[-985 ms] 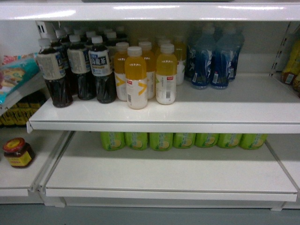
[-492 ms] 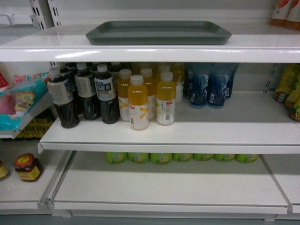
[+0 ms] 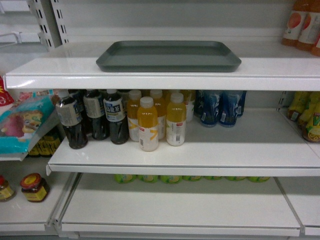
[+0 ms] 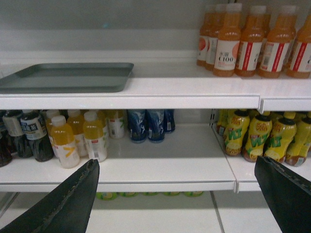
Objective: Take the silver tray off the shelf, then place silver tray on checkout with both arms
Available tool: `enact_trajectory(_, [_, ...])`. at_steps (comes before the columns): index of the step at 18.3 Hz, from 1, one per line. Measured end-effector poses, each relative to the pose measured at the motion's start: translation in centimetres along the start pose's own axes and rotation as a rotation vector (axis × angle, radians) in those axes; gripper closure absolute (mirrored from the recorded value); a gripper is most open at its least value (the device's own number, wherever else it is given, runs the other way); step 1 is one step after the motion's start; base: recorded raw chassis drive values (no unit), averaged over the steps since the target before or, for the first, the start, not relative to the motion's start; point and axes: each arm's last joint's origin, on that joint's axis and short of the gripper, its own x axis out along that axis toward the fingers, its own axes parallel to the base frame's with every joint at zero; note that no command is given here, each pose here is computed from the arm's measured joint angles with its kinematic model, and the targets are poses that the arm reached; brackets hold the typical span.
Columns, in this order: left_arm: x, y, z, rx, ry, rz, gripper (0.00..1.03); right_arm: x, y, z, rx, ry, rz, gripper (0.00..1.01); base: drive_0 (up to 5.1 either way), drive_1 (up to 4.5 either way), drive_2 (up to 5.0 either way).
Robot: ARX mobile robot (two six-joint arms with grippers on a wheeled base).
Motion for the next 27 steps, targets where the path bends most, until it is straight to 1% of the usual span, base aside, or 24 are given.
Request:
enact_trajectory(11, [0.0, 0.0, -0.03, 0.0, 0.003, 0.001, 0.05, 0.0, 0.0, -0.03, -0.001, 0.003, 0.0, 0.03, 0.0, 0.0, 0.0])
enact_trajectory(27, [0.0, 0.0, -0.02, 0.0, 0.002, 0.002, 0.05, 0.0, 0.0, -0.04, -0.001, 0.004, 0.0, 0.03, 0.1, 4.39, -4.3])
